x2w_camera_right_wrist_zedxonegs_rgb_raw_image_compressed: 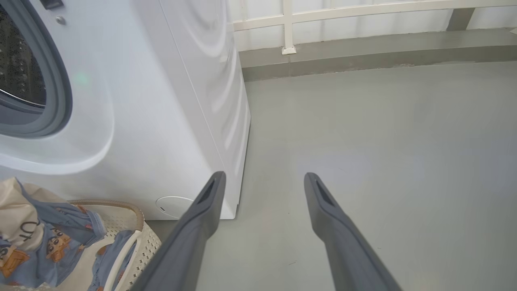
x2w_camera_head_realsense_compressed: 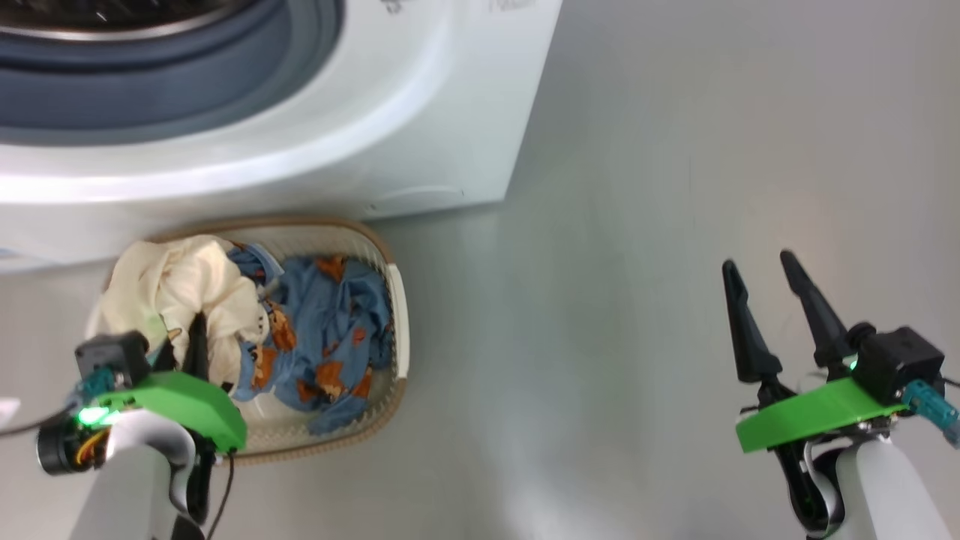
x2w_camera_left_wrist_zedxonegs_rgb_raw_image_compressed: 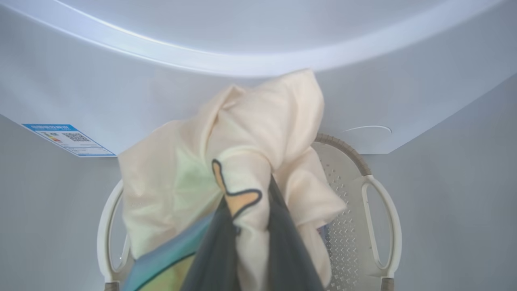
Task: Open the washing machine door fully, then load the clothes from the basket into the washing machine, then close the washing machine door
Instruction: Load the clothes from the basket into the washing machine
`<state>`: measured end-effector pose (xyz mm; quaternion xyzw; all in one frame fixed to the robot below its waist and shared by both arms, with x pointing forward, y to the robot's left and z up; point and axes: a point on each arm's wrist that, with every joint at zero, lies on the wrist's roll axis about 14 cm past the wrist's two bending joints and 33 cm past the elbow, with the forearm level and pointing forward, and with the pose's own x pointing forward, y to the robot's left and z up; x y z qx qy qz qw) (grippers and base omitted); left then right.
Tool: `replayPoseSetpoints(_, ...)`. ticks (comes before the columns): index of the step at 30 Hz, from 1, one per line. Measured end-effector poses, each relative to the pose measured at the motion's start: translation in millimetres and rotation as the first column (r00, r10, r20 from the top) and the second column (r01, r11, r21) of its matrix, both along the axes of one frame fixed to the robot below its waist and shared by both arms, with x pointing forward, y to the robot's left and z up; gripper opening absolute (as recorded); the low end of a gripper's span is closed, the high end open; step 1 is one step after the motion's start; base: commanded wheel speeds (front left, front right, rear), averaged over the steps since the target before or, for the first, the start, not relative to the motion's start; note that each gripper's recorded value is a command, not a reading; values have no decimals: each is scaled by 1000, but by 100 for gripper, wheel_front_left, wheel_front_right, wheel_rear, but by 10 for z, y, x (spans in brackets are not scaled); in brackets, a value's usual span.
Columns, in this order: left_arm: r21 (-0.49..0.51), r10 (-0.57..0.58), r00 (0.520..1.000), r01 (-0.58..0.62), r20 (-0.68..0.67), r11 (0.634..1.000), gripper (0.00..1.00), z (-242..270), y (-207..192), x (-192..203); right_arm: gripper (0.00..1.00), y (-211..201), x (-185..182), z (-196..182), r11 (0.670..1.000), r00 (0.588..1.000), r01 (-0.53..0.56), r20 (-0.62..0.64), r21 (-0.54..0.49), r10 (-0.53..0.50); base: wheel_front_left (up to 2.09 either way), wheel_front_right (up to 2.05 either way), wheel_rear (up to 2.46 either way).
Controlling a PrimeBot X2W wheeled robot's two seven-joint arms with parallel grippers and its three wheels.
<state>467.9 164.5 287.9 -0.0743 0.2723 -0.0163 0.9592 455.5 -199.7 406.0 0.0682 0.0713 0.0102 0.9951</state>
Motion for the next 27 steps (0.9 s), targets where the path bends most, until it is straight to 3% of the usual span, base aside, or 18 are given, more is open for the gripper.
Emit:
replayPoseSetpoints(13, 4, 32, 956, -35, 291, 999, 0, 1038, 136, -279, 100, 90, -293, 427, 1000, 997, -27, 77, 2, 26, 0, 0, 0)
replayPoseSetpoints(27, 10, 64, 835, -84, 546, 996, 0, 2010, 287, -663, 100, 183, -530, 826, 998, 983, -56, 173, -2, 56, 0, 0, 0)
